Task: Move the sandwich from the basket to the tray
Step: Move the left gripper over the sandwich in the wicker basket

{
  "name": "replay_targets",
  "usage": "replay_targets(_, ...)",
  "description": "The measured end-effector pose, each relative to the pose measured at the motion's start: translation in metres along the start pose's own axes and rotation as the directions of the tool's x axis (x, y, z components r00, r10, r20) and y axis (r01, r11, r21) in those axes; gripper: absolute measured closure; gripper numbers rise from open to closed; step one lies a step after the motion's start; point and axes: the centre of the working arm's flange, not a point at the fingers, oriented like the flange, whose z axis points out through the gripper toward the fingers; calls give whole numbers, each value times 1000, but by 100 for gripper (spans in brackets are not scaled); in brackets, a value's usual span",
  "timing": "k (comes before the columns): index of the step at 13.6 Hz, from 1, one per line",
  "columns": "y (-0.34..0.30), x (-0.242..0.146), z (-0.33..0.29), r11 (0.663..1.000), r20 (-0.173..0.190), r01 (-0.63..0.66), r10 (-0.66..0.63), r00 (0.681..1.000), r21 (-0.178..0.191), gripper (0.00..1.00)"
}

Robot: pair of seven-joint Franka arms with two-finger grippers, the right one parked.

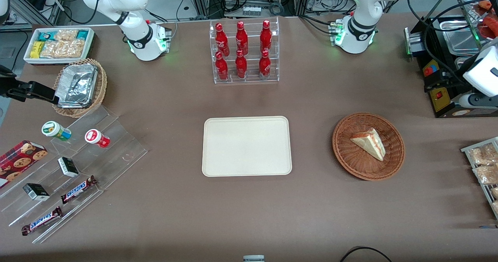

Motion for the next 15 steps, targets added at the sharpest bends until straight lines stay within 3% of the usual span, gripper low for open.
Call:
replay_targets(2, -1, -6, 2, 1000, 1, 1, -1, 1000, 0, 0)
replay_targets(4, 0, 0, 9, 1000, -21, 17, -17, 1000, 1, 0)
replay_targets(7, 12, 23, 47, 989, -63, 145, -144, 988, -2, 0)
replay_targets(9, 35, 34, 89, 966, -81, 257, -257, 963, -11, 0)
replay_targets(11, 57, 38, 130, 913, -92, 408, -408, 908, -29, 0)
replay_targets(15, 69, 28, 203, 781, -135, 616, -625, 769, -105, 0)
